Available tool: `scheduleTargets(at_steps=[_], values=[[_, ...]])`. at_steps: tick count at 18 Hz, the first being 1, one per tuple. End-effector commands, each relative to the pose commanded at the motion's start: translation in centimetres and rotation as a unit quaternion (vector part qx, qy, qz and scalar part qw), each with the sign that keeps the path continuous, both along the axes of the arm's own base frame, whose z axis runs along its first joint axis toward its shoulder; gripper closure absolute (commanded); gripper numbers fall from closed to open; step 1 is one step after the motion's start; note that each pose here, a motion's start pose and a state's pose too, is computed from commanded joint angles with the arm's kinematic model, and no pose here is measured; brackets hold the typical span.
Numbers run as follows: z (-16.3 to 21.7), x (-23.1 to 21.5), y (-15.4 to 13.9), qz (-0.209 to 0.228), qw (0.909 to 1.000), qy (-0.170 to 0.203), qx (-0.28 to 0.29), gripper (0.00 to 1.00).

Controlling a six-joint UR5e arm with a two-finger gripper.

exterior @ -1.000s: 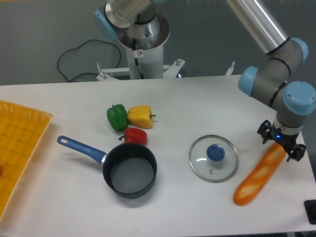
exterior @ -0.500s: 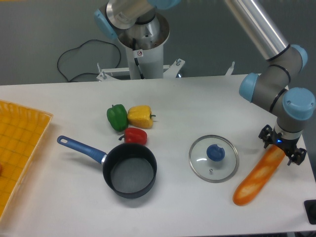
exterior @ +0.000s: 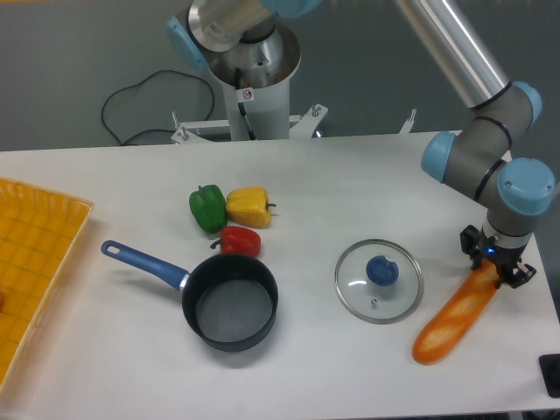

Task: Pick up the long bread
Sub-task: 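Lower the gripper onto the baguette end and close it, then lift the gripped baguette up off the table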

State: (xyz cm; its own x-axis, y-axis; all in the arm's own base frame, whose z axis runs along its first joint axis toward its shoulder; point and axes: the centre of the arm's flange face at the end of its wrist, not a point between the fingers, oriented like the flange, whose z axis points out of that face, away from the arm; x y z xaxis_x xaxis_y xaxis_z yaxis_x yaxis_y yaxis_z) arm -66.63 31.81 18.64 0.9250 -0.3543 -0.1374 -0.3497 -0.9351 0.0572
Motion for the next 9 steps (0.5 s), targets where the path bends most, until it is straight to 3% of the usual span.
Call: scheduleTargets(at_steps=[1,9], values=[[-0.01,0.07,-0.04,-0.001,1.0,0.0,-0.001,1.0],[0.77,0.21,-0.17,-0.002,1.0,0.004,0.001,1.0]])
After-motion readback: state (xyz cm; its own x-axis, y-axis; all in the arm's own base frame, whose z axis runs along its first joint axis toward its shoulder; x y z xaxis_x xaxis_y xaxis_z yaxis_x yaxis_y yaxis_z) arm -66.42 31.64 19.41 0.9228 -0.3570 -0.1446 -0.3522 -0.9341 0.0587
